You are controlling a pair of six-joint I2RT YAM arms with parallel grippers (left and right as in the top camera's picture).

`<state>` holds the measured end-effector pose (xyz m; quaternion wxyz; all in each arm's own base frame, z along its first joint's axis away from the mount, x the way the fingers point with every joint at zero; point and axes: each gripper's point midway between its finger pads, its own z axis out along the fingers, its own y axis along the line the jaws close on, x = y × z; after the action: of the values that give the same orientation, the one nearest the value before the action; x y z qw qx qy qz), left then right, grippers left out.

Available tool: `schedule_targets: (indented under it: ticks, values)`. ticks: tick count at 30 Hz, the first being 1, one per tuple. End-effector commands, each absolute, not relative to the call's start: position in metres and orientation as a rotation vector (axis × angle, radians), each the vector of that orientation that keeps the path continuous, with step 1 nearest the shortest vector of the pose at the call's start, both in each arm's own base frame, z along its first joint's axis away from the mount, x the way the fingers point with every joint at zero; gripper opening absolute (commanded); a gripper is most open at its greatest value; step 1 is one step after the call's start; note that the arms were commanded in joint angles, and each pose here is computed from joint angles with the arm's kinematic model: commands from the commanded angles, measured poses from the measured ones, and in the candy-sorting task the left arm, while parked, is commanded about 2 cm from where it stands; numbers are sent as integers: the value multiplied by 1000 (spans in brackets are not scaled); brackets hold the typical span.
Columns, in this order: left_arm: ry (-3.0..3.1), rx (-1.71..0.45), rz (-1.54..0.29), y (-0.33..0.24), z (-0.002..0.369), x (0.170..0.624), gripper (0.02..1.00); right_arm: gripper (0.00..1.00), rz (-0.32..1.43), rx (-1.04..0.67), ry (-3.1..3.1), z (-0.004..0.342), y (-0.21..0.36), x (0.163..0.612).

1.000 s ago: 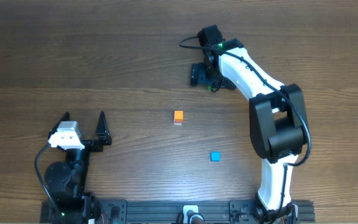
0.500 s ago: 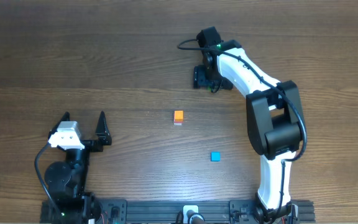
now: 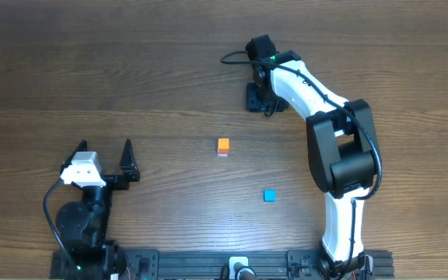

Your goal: Stack Cubes

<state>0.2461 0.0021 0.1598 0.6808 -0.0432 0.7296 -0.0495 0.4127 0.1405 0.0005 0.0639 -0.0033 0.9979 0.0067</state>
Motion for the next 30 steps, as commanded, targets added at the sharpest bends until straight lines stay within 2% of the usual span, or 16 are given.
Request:
schedule_targets:
  ticks: [1, 9, 13, 22, 26, 30]
  values:
    - [1637, -84, -101, 2, 158, 246, 1000, 334, 5, -25, 2999, 1, 139, 419]
    - [1637, -84, -101, 2, 158, 246, 1000, 237, 5, -24, 2998, 1, 139, 419]
    - [1637, -84, -101, 2, 158, 246, 1000, 159, 10, -23, 2989, 7, 139, 420]
    - [1637, -84, -101, 2, 158, 246, 1000, 86, 53, -56, 2916, 78, 150, 406]
    - [1637, -84, -101, 2, 158, 246, 1000, 34, 87, -92, 2894, 119, 171, 376]
    - [1637, -84, -101, 2, 158, 246, 1000, 20, 103, -123, 2913, 134, 194, 346]
